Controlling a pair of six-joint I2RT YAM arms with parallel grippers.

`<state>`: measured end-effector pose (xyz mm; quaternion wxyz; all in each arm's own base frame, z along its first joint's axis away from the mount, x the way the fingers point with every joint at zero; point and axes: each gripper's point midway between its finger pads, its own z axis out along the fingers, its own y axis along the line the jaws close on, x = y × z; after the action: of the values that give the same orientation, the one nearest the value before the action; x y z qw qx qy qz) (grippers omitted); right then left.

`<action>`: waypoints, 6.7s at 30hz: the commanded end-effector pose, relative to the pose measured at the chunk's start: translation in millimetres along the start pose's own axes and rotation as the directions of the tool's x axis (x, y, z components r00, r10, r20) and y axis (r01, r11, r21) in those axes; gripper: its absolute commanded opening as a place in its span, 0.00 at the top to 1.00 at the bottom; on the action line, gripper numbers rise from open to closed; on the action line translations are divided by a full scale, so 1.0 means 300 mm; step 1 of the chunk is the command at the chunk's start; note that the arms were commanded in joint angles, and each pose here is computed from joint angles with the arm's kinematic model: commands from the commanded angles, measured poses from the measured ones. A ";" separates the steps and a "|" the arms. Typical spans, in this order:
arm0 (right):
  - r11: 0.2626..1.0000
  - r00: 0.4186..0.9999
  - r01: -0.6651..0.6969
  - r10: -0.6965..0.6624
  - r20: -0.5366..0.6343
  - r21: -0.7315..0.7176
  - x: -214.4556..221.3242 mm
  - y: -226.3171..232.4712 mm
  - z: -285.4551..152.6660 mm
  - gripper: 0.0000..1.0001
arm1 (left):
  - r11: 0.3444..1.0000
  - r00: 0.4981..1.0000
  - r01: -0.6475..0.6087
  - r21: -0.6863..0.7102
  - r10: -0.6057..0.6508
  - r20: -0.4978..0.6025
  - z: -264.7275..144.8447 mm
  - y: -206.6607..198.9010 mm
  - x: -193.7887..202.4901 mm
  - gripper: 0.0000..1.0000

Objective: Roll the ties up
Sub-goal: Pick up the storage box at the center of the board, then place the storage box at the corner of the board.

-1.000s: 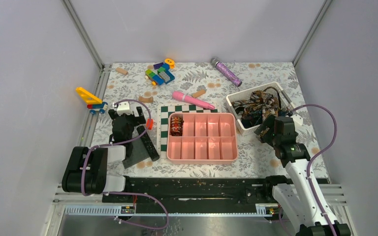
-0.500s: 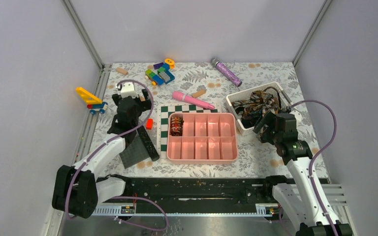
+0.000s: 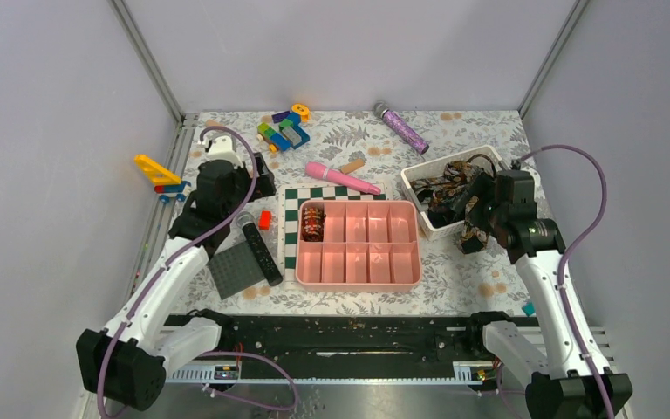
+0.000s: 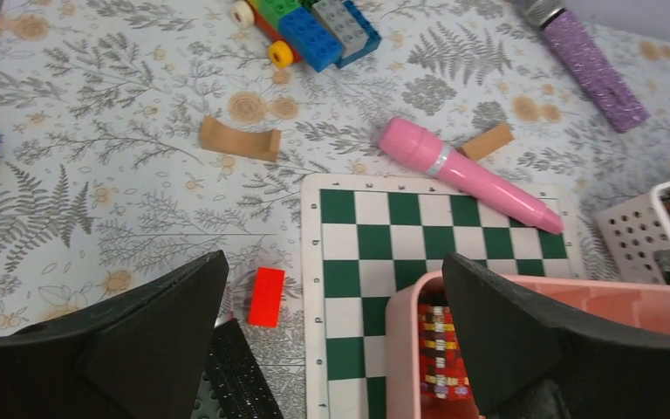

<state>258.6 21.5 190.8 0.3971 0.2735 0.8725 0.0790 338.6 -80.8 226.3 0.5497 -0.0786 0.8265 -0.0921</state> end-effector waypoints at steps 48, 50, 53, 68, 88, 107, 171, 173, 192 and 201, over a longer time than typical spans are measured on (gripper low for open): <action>0.953 0.881 0.201 -0.277 -0.383 -0.228 0.336 0.138 0.087 0.30 | 0.768 0.932 -0.183 0.614 0.334 -0.141 -0.243 -0.576 0.242 0.14; 0.958 0.889 0.200 -0.265 -0.373 -0.204 0.314 0.132 0.066 0.30 | 0.717 0.907 -0.224 0.661 0.401 -0.128 -0.239 -0.642 0.270 0.14; 0.958 0.899 0.201 -0.264 -0.350 -0.206 0.286 0.133 0.026 0.29 | 0.537 0.821 -0.340 0.773 0.569 -0.034 -0.246 -0.741 0.351 0.17; 0.964 0.945 0.192 -0.232 -0.230 -0.185 0.188 0.071 -0.143 0.28 | 0.053 0.603 -0.466 0.883 0.750 0.273 -0.203 -0.855 0.549 0.20; 0.956 0.938 0.204 -0.253 -0.238 -0.211 0.191 0.074 -0.141 0.28 | 0.028 0.426 -0.462 0.886 0.884 0.194 -0.052 -0.751 0.750 0.39; 0.958 0.943 0.200 -0.245 -0.226 -0.205 0.192 0.058 -0.140 0.26 | 0.048 0.372 -0.419 0.907 0.920 0.123 0.001 -0.698 0.853 0.78; 0.976 0.934 0.089 -0.150 -0.325 -0.197 0.245 0.103 -0.047 0.22 | 0.812 0.826 -0.554 -0.185 0.509 -0.244 0.744 0.427 -0.404 1.00; 0.976 0.928 0.091 -0.155 -0.339 -0.196 0.250 0.105 -0.039 0.22 | 0.796 0.814 -0.572 -0.197 0.522 -0.254 0.757 0.448 -0.411 1.00; 0.980 0.916 0.085 -0.149 -0.372 -0.183 0.258 0.115 -0.010 0.22 | 0.724 0.810 -0.583 -0.368 0.487 -0.325 0.799 0.537 -0.404 1.00; 0.979 0.914 0.085 -0.150 -0.377 -0.184 0.259 0.117 -0.008 0.22 | 0.698 0.813 -0.579 -0.421 0.461 -0.356 0.817 0.580 -0.361 1.00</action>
<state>221.9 90.6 145.4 0.2274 0.1723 0.9437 0.1675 579.9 83.3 134.6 0.3447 0.0740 0.9047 0.2392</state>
